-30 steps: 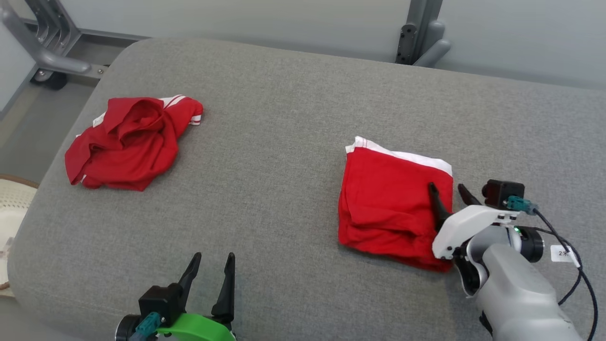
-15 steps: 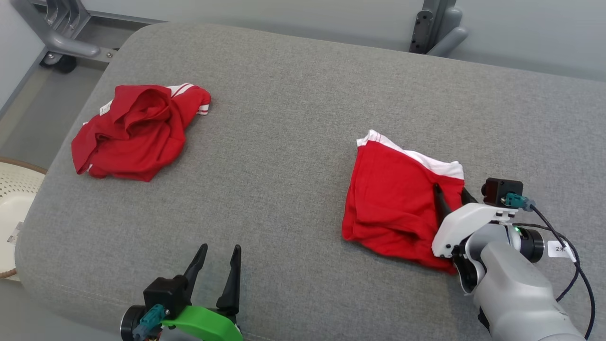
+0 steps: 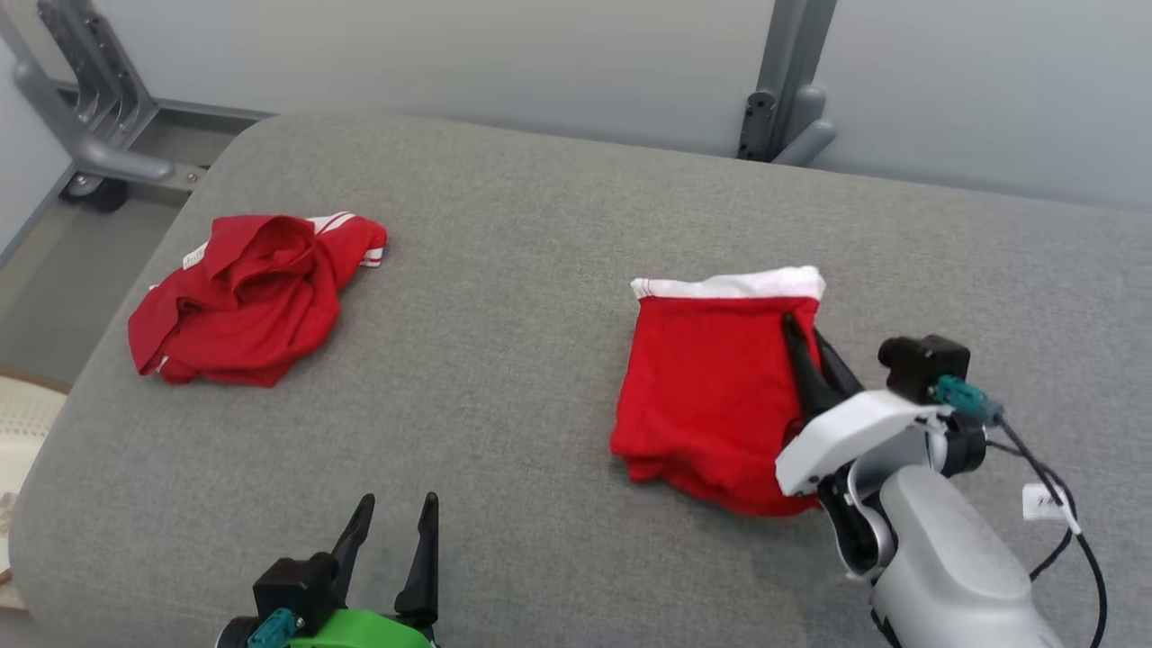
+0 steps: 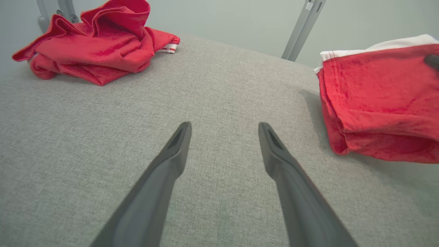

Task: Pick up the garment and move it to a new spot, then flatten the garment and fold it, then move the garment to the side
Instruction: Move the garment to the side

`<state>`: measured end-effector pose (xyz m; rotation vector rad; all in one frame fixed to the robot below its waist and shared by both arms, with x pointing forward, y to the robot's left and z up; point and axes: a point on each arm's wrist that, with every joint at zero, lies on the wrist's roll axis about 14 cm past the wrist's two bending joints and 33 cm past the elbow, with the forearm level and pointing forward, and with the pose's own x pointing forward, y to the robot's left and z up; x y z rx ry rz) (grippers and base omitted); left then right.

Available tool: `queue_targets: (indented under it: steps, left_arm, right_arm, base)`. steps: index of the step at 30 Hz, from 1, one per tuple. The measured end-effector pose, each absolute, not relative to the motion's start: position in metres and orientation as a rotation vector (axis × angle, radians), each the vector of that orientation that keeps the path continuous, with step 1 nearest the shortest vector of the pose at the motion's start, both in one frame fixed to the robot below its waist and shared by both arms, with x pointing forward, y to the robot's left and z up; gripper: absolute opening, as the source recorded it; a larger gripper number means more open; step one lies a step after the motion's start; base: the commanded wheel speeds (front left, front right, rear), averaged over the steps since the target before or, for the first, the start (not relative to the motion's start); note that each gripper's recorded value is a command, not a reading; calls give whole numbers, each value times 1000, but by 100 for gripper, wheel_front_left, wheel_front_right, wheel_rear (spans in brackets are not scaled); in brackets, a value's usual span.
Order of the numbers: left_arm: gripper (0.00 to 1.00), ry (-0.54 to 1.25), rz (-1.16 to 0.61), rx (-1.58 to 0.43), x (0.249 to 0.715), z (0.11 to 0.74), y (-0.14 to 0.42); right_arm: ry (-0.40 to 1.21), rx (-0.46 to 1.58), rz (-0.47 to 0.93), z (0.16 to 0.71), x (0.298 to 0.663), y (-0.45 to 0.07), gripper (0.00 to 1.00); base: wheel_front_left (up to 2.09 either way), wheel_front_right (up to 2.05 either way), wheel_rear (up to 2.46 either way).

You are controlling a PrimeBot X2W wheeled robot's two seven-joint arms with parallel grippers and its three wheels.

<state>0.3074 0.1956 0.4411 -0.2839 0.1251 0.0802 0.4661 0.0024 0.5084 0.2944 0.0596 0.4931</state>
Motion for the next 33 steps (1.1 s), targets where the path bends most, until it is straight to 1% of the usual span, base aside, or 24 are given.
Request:
queue_targets:
  steps: [4, 8, 9, 14, 24, 33]
  left_arm:
    - [100, 86, 25, -292, 314, 454, 181]
    - [100, 58, -55, -292, 326, 465, 159]
    - [100, 50, -102, -291, 332, 470, 146]
    - [100, 42, -215, -286, 347, 477, 112]
    - [100, 46, -460, -273, 370, 487, 33]
    - [100, 56, -662, -266, 377, 491, -35]
  right_arm:
    - [51, 316, 472, 507, 441, -14, 0]
    - [72, 329, 398, 493, 421, -44, 0]
    - [88, 337, 352, 485, 410, -61, 0]
    - [113, 341, 252, 469, 388, -97, 0]
    - [84, 374, 46, 466, 357, -167, 0]
    - [58, 382, -98, 467, 333, -212, 0]
  base:
    - [0, 0, 0]
    - [0, 0, 0]
    - [0, 0, 0]
    - [0, 0, 0]
    - [0, 0, 0]
    - [0, 0, 0]
